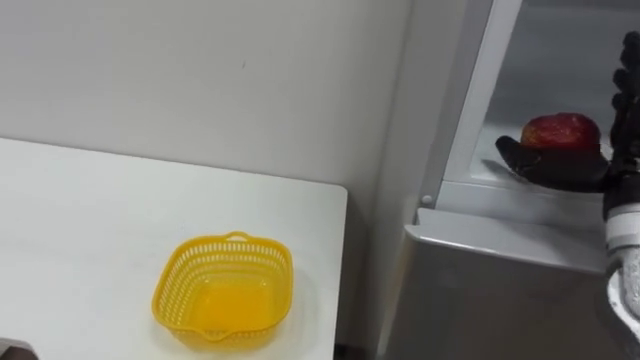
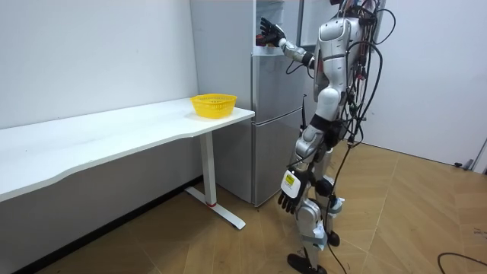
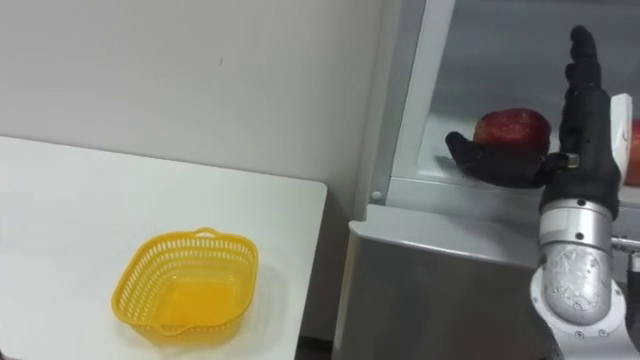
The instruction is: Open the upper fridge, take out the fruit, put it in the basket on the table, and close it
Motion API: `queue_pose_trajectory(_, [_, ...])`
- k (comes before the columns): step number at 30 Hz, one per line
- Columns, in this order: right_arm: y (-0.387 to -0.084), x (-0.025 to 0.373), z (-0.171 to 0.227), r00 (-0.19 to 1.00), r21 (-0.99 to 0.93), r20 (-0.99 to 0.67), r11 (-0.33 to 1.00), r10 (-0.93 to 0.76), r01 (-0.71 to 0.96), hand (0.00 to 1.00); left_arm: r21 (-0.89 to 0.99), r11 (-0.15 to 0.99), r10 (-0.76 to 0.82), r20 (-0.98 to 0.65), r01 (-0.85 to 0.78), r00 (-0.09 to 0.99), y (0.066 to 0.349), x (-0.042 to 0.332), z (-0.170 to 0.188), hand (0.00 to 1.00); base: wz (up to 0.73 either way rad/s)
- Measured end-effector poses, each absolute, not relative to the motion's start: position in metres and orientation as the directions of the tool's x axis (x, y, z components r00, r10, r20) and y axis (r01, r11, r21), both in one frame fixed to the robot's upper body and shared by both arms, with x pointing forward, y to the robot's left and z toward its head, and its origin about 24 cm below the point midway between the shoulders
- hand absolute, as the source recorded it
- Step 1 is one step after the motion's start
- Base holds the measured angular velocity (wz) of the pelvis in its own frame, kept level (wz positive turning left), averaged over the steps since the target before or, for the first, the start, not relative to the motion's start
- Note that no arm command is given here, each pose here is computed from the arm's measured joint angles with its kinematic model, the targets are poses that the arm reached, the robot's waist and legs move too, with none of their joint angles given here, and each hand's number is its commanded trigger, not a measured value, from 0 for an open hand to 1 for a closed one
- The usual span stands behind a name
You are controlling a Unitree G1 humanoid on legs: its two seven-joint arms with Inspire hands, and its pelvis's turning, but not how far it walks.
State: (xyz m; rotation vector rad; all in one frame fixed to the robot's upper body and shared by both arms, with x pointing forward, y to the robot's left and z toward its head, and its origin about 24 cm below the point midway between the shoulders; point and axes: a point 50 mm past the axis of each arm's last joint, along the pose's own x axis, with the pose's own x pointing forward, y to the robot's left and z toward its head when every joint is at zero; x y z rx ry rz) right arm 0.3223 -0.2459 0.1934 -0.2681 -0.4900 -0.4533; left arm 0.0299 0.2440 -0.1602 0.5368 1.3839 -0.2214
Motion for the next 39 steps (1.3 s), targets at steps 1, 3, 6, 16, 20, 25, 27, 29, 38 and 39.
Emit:
queue_pose_trajectory(1, [-0.248, 0.322, 0.195, 0.786, -0.148, 0.510, 0.865, -0.349, 0.480, 0.00, 0.231, 0.861, 0.160, -0.969, 0.454, 0.189, 0.244, 0.029, -0.160, 0.00, 0.05])
queue_pose_trajectory(3, [-0.248, 0.323, 0.197, 0.787, -0.156, 0.515, 0.866, -0.340, 0.476, 0.00, 0.234, 0.858, 0.161, -0.968, 0.458, 0.192, 0.244, 0.029, -0.160, 0.00, 0.05])
queue_pose_trajectory(6, [-0.248, 0.328, 0.204, 0.787, -0.160, 0.523, 0.870, -0.327, 0.467, 0.00, 0.235, 0.853, 0.162, -0.968, 0.465, 0.193, 0.244, 0.028, -0.159, 0.00, 0.01])
queue_pose_trajectory(16, [-0.251, 0.338, 0.210, 0.805, -0.193, 0.507, 0.870, -0.308, 0.454, 0.00, 0.234, 0.856, 0.163, -0.968, 0.461, 0.189, 0.245, 0.026, -0.159, 0.00, 0.01])
queue_pose_trajectory(20, [-0.253, 0.339, 0.209, 0.813, -0.205, 0.499, 0.870, -0.301, 0.448, 0.00, 0.234, 0.856, 0.163, -0.968, 0.461, 0.189, 0.245, 0.026, -0.159, 0.00, 0.00])
queue_pose_trajectory(25, [-0.253, 0.339, 0.209, 0.814, -0.207, 0.499, 0.870, -0.299, 0.447, 0.00, 0.235, 0.856, 0.163, -0.968, 0.460, 0.190, 0.245, 0.027, -0.159, 0.00, 0.00])
queue_pose_trajectory(27, [-0.253, 0.339, 0.209, 0.813, -0.208, 0.499, 0.870, -0.298, 0.447, 0.00, 0.235, 0.856, 0.163, -0.968, 0.460, 0.190, 0.245, 0.027, -0.159, 0.00, 0.00])
queue_pose_trajectory(29, [-0.253, 0.339, 0.209, 0.813, -0.210, 0.500, 0.869, -0.298, 0.448, 0.00, 0.235, 0.856, 0.164, -0.968, 0.461, 0.190, 0.245, 0.026, -0.159, 0.00, 0.00])
queue_pose_trajectory(38, [-0.260, 0.340, 0.205, 0.820, -0.226, 0.479, 0.858, -0.314, 0.461, 0.00, 0.238, 0.856, 0.167, -0.968, 0.459, 0.190, 0.245, 0.026, -0.159, 0.00, 0.00])
queue_pose_trajectory(39, [-0.260, 0.340, 0.205, 0.820, -0.226, 0.479, 0.858, -0.314, 0.461, 0.00, 0.238, 0.856, 0.167, -0.968, 0.459, 0.190, 0.245, 0.026, -0.159, 0.00, 0.00])
